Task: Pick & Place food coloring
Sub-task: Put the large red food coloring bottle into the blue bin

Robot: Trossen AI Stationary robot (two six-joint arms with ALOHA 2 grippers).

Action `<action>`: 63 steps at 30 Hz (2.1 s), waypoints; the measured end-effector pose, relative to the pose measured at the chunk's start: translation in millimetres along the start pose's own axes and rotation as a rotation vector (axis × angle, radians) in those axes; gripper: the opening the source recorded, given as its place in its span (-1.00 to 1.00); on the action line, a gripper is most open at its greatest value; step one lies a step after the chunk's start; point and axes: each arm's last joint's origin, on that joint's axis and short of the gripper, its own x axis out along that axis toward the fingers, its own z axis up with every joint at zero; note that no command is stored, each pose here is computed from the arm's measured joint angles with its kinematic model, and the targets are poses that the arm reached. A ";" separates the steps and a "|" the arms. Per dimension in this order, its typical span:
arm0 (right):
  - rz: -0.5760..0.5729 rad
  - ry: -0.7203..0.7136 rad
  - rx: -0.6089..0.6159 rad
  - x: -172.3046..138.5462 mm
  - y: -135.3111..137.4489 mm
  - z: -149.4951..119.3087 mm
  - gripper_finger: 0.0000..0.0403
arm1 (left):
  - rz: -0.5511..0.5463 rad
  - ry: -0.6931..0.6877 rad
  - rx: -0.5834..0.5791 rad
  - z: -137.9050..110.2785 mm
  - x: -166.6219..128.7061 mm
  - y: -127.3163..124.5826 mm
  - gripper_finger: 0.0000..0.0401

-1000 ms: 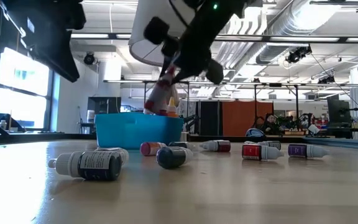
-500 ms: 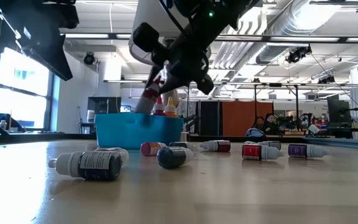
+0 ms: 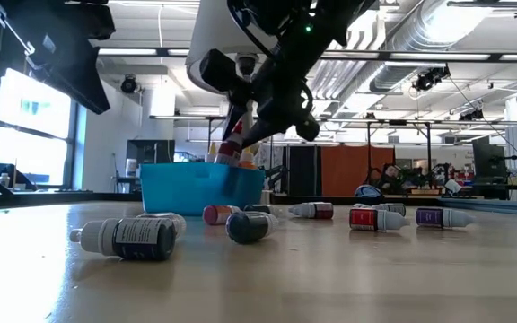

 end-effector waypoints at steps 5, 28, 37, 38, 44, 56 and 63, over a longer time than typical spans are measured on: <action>-0.020 -0.036 0.010 0.9 0.3 -0.4 -0.38 | 0.004 -0.007 -0.007 0.2 0.0 0.1 -0.30; -0.028 -0.057 0.076 1.6 0.8 -1.0 -0.37 | 0.005 -0.007 -0.022 0.2 0.0 0.1 -0.30; -0.015 -0.061 0.069 1.7 2.2 -0.5 -0.37 | 0.006 -0.007 -0.032 0.2 0.0 0.2 -0.30; -0.014 -0.059 0.068 1.7 2.1 -0.4 -0.37 | 0.005 -0.007 -0.035 0.2 0.0 0.2 -0.30; 0.036 0.032 0.068 1.6 3.6 -2.9 -0.37 | 0.009 -0.013 -0.040 0.3 0.0 0.2 -0.30; 0.043 0.058 0.077 1.4 3.4 -4.0 -0.37 | 0.015 -0.024 -0.107 0.7 0.0 0.4 -0.30; 0.030 0.032 0.080 1.5 3.1 -3.4 -0.37 | 0.015 -0.025 -0.116 0.6 0.0 0.4 -0.30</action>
